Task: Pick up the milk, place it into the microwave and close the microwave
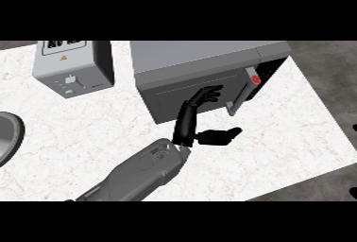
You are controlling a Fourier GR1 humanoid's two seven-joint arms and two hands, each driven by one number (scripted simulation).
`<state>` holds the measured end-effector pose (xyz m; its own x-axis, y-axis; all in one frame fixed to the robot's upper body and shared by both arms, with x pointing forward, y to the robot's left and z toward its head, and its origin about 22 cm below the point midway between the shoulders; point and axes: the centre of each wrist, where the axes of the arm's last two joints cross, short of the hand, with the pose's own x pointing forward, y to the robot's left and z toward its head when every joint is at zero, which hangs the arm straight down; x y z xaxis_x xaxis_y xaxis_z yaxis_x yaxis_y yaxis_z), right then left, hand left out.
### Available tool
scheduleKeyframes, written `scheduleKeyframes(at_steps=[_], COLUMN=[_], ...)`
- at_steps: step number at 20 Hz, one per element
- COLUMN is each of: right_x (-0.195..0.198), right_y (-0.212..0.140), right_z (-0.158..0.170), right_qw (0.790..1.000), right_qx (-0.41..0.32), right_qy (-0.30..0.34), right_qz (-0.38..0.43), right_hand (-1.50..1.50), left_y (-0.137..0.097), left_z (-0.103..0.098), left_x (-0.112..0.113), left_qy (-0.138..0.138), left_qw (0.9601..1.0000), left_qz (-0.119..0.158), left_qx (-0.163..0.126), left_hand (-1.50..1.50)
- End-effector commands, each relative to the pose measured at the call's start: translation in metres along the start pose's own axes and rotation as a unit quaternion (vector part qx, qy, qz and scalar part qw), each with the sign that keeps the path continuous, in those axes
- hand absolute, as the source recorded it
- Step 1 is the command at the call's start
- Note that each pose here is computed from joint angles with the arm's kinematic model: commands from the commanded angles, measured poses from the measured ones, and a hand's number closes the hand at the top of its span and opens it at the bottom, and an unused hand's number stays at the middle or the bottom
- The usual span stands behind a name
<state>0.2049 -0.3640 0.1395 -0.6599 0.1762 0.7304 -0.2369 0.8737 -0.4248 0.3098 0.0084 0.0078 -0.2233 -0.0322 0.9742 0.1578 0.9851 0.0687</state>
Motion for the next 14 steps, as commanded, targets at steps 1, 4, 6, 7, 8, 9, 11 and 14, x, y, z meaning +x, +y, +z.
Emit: scheduleKeyframes(at_steps=[1, 4, 6, 7, 8, 9, 11, 14], right_x=[0.015, 0.021, 0.023, 0.020, 0.018, 0.022, 0.022, 0.021], right_y=[-0.018, -0.025, -0.027, -0.030, -0.025, -0.028, -0.033, -0.034], right_z=[-0.012, -0.021, -0.026, -0.025, -0.027, -0.033, -0.032, -0.038], right_qw=[0.997, 0.995, 0.994, 0.993, 0.994, 0.993, 0.992, 0.992], right_qx=[0.006, 0.003, 0.011, -0.002, 0.004, 0.002, -0.001, 0.000], right_qy=[-0.010, -0.025, -0.028, -0.022, -0.021, -0.031, -0.027, -0.027], right_qz=[0.077, 0.098, 0.105, 0.112, 0.108, 0.115, 0.120, 0.123], right_hand=[1.50, 1.50, 1.50, 1.50, 1.50, 1.50, 1.50, 1.50], left_y=[0.005, 0.004, 0.003, 0.004, 0.003, 0.002, 0.005, 0.001], left_z=[-0.025, -0.023, -0.028, -0.024, -0.027, -0.026, -0.027, -0.031], left_x=[0.015, 0.016, 0.021, 0.017, 0.020, 0.020, 0.016, 0.023], left_qy=[-0.005, -0.005, -0.004, -0.003, -0.004, -0.009, -0.002, -0.003], left_qw=[0.9985, 0.9978, 0.9971, 0.9972, 0.9970, 0.9972, 0.9965, 0.9966], left_qz=[0.015, 0.025, 0.032, 0.033, 0.034, 0.034, 0.036, 0.042], left_qx=[0.052, 0.061, 0.068, 0.067, 0.070, 0.067, 0.076, 0.071], left_hand=[-1.50, -1.50, -1.50, -1.50, -1.50, -1.50, -1.50, -1.50])
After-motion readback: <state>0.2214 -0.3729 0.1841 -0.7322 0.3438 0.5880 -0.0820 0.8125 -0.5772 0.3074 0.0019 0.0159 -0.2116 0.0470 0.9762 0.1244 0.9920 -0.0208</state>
